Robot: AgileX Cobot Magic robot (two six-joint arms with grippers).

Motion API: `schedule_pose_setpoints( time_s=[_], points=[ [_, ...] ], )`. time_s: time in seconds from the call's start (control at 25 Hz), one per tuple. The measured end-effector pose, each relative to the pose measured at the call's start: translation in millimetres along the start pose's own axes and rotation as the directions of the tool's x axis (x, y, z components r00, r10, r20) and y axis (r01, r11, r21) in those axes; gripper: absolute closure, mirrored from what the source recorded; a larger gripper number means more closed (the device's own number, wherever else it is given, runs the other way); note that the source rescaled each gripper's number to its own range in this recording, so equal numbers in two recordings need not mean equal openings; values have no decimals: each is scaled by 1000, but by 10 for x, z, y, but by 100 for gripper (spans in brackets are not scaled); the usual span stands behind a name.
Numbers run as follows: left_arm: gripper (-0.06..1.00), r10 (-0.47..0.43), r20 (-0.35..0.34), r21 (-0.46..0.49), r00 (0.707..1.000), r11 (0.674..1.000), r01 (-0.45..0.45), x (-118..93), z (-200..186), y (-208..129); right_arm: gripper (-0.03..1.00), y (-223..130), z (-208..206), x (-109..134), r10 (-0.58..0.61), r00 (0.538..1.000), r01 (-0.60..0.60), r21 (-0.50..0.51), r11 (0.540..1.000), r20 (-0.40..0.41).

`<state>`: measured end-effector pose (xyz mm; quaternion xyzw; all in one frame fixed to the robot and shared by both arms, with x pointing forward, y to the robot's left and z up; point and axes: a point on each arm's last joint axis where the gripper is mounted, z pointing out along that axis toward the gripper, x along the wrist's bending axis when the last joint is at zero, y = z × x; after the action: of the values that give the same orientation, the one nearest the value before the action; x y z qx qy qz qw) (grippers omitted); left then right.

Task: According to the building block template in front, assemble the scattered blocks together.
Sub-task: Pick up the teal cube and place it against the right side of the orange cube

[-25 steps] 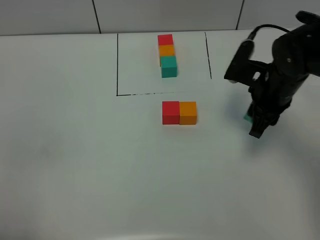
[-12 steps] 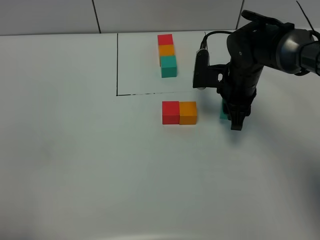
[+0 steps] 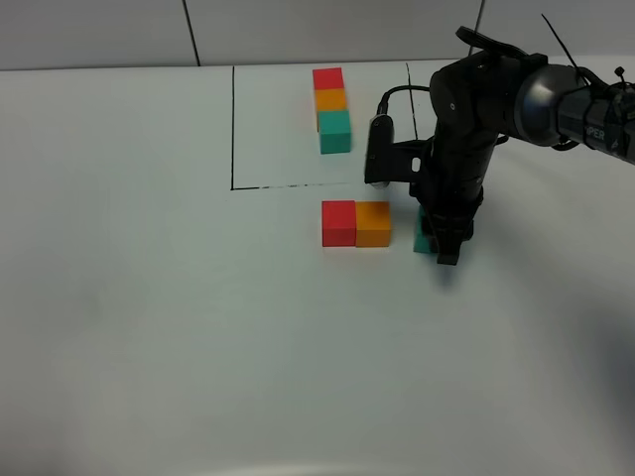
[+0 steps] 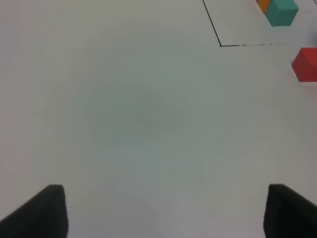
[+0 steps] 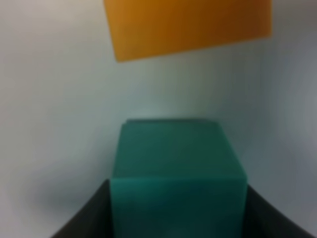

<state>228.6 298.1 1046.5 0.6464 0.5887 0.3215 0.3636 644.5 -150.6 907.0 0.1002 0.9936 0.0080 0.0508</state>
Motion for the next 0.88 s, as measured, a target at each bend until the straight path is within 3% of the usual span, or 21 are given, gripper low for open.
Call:
schedule_pose_setpoints(
  time_s=[0.48,0.88],
  points=[
    [21,0,0,0,1000,1000,0,0,0,0,96,92,83,-31,3,1000,-3,-22,1000,-23],
    [21,0,0,0,1000,1000,0,0,0,0,96,186,100,-21,-36,999,37,-35,999,21]
  ],
)
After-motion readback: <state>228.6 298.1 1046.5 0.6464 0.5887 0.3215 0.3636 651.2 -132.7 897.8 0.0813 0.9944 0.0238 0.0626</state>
